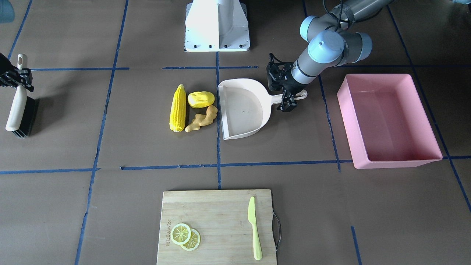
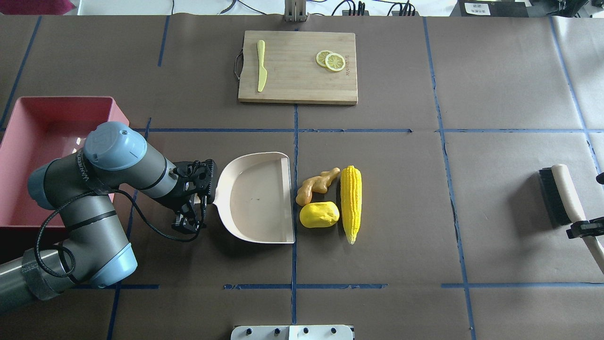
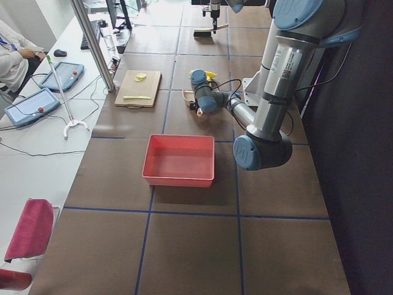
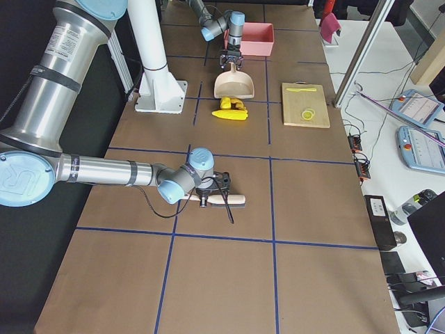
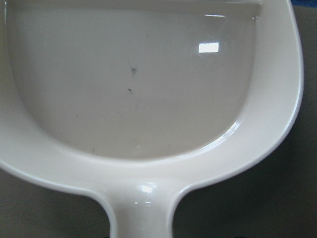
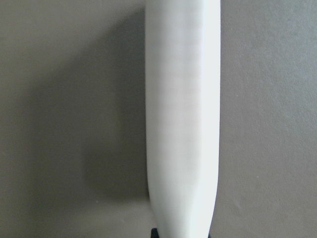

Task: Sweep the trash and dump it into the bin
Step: 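Grasp the dustpan handle with the left gripper and hold it flat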

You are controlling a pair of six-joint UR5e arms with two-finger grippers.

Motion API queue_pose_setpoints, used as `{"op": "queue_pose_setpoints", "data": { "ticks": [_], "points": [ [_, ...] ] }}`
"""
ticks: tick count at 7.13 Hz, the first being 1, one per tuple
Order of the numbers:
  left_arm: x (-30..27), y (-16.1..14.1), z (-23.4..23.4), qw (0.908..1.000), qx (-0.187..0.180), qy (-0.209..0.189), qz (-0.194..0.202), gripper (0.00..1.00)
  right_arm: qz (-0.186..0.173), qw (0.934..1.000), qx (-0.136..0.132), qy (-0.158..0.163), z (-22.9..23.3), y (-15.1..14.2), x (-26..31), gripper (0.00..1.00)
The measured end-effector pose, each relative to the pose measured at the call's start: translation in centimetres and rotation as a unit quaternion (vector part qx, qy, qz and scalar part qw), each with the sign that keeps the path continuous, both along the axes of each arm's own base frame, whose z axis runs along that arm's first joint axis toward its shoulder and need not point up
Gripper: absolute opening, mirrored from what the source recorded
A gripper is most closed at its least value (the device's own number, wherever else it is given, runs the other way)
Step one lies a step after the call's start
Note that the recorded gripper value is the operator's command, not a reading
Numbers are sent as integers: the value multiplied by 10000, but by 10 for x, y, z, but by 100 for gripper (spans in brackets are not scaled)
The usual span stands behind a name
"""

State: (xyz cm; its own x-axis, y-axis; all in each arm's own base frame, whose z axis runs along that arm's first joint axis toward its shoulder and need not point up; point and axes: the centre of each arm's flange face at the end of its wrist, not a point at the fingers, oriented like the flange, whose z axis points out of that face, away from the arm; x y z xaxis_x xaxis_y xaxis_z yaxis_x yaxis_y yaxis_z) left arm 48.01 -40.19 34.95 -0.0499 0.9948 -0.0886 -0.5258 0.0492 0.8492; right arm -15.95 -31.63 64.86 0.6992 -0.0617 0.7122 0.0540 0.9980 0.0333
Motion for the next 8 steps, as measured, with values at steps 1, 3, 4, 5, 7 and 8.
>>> {"op": "queue_pose_setpoints", "data": {
  "ticks": [1, 3, 4, 5, 7, 8],
  "points": [
    [1, 0, -2, 10000, -2, 11, 10, 76, 0, 10000, 0, 0, 0, 0, 0, 0],
    [2, 1, -7, 10000, 1, 34, 20, 76, 0, 10000, 3, -3, 0, 0, 0, 0],
    [2, 1, -10, 10000, 8, 45, 23, 72, 0, 10000, 3, -3, 0, 0, 0, 0],
    [1, 1, -11, 10000, 20, 55, 23, 62, -1, 10000, 5, -3, 0, 0, 0, 0],
    [1, 1, -13, 10000, 57, 64, 33, 29, -3, 10000, 8, -2, 0, 0, 0, 0],
    [0, 0, -13, 10000, 68, 63, 27, 27, -3, 10000, 7, -2, 0, 0, 0, 0]
  ]
}}
